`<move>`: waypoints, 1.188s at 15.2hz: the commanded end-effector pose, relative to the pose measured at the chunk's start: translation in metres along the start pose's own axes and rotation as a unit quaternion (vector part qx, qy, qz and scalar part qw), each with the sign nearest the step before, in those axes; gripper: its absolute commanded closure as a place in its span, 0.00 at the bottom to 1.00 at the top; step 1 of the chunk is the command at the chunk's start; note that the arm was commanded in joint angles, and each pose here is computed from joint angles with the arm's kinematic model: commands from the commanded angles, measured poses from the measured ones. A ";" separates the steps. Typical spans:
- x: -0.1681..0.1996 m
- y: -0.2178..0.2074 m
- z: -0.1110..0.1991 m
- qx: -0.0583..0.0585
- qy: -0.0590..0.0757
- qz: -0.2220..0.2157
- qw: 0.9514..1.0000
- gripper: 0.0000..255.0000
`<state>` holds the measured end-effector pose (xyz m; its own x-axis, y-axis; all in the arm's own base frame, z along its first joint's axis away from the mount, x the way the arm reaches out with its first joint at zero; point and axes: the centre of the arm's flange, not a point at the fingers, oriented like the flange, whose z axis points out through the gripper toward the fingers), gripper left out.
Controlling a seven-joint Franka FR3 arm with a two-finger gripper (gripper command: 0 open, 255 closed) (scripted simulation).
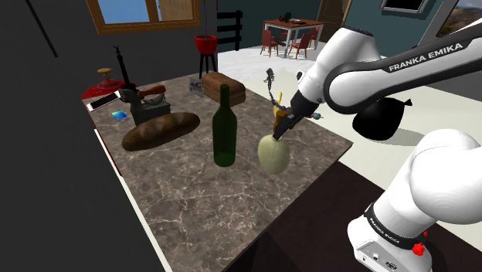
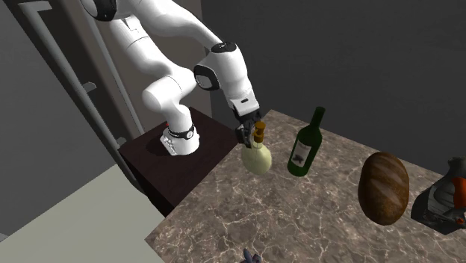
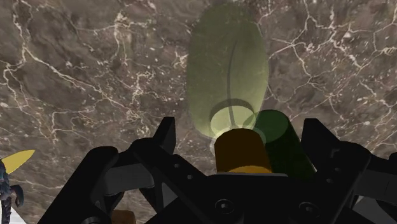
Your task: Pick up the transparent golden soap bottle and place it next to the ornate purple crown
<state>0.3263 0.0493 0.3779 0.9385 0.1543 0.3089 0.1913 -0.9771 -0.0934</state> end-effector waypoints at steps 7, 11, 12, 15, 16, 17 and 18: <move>0.000 -0.001 0.009 0.000 0.001 0.000 1.000 0.00; 0.000 -0.001 0.009 0.000 0.001 0.000 1.000 1.00; 0.000 -0.001 0.009 0.000 0.001 0.000 1.000 1.00; 0.000 -0.001 0.009 0.000 0.001 0.000 1.000 1.00; 0.000 -0.001 0.009 0.000 0.001 0.000 1.000 1.00; 0.000 -0.001 0.009 0.000 0.001 0.000 1.000 1.00; 0.000 -0.001 0.009 0.000 0.001 0.000 1.000 1.00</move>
<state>0.3287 0.0513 0.3698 0.9381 0.1541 0.3102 0.1913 -0.9771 -0.0930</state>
